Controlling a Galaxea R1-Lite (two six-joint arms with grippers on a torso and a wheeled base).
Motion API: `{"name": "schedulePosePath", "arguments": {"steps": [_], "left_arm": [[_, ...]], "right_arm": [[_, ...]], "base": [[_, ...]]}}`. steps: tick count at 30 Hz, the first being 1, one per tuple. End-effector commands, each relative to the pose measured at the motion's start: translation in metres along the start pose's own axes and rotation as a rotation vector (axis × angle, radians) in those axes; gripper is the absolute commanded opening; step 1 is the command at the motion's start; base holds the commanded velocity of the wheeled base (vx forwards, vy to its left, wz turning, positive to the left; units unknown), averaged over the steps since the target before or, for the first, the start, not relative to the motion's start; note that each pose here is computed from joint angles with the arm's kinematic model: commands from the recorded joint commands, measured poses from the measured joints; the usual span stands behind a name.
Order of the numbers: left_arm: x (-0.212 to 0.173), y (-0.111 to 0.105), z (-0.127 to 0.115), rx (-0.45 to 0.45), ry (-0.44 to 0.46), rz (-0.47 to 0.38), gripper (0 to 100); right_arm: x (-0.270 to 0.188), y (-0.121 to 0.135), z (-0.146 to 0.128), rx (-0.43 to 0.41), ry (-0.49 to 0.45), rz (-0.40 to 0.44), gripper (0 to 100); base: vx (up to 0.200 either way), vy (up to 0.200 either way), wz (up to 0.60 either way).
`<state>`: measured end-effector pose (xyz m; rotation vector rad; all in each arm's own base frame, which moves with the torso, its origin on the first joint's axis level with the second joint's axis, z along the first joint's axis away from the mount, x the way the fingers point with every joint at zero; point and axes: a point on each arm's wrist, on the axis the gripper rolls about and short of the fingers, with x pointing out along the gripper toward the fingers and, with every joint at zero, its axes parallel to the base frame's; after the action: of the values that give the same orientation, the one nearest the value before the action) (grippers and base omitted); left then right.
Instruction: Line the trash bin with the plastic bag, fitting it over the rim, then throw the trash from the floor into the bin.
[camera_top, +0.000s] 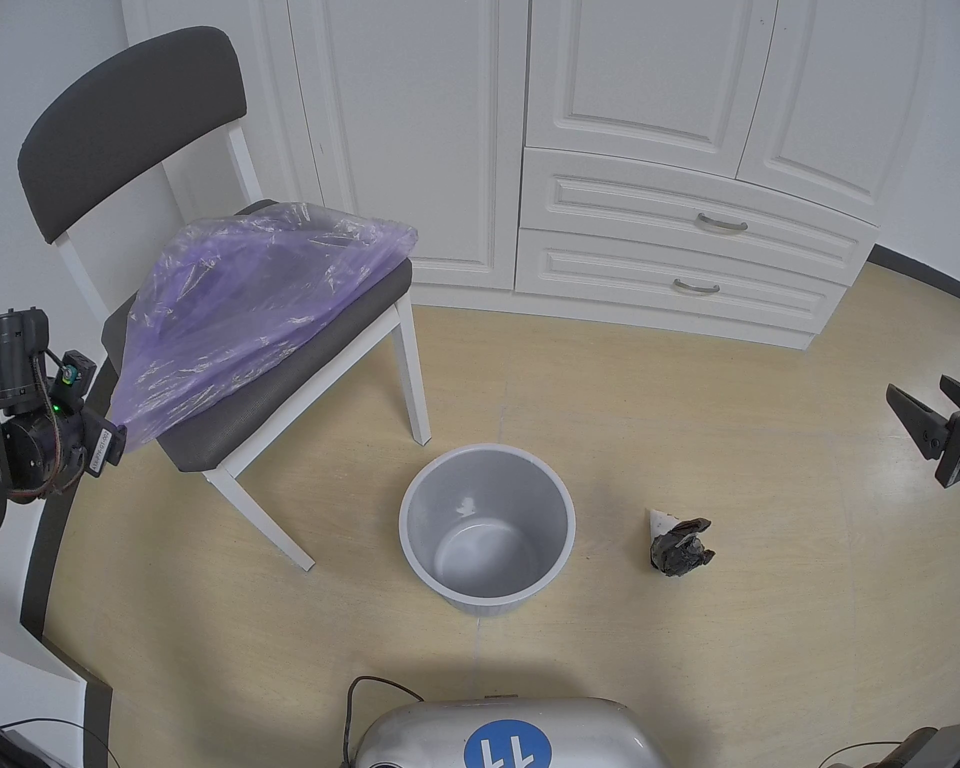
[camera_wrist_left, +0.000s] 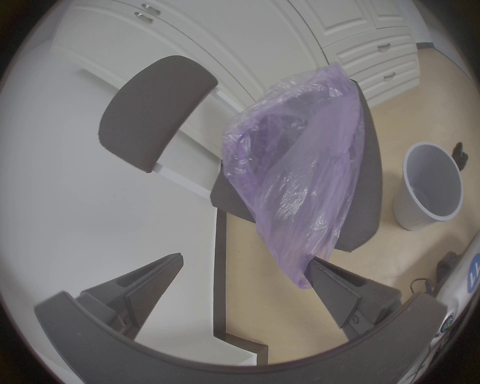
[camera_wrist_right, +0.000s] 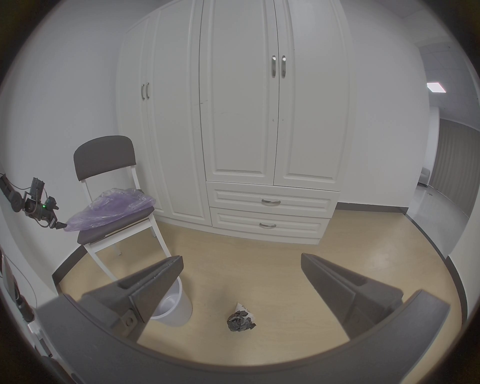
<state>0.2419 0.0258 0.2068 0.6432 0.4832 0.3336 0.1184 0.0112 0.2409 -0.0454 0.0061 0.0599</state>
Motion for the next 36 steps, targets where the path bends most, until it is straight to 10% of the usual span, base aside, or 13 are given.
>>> {"name": "schedulePosePath", "arguments": {"steps": [1, 12, 36], "left_arm": [[-0.004, 0.015, -0.001, -0.042, -0.015, 0.046, 100], [0.003, -0.011, 0.01, -0.203, -0.072, -0.051, 100], [0.045, -0.059, 0.013, -0.169, -0.093, -0.1, 100]], "right_arm": [[-0.001, 0.0, 0.001, 0.001, -0.009, 0.0, 100], [0.0, 0.0, 0.004, 0.005, -0.036, -0.003, 100], [0.002, 0.0, 0.006, 0.021, -0.052, -0.002, 100]], "base": [[0.0, 0.0, 0.0], [0.0, 0.0, 0.0], [0.0, 0.0, 0.0]]}}
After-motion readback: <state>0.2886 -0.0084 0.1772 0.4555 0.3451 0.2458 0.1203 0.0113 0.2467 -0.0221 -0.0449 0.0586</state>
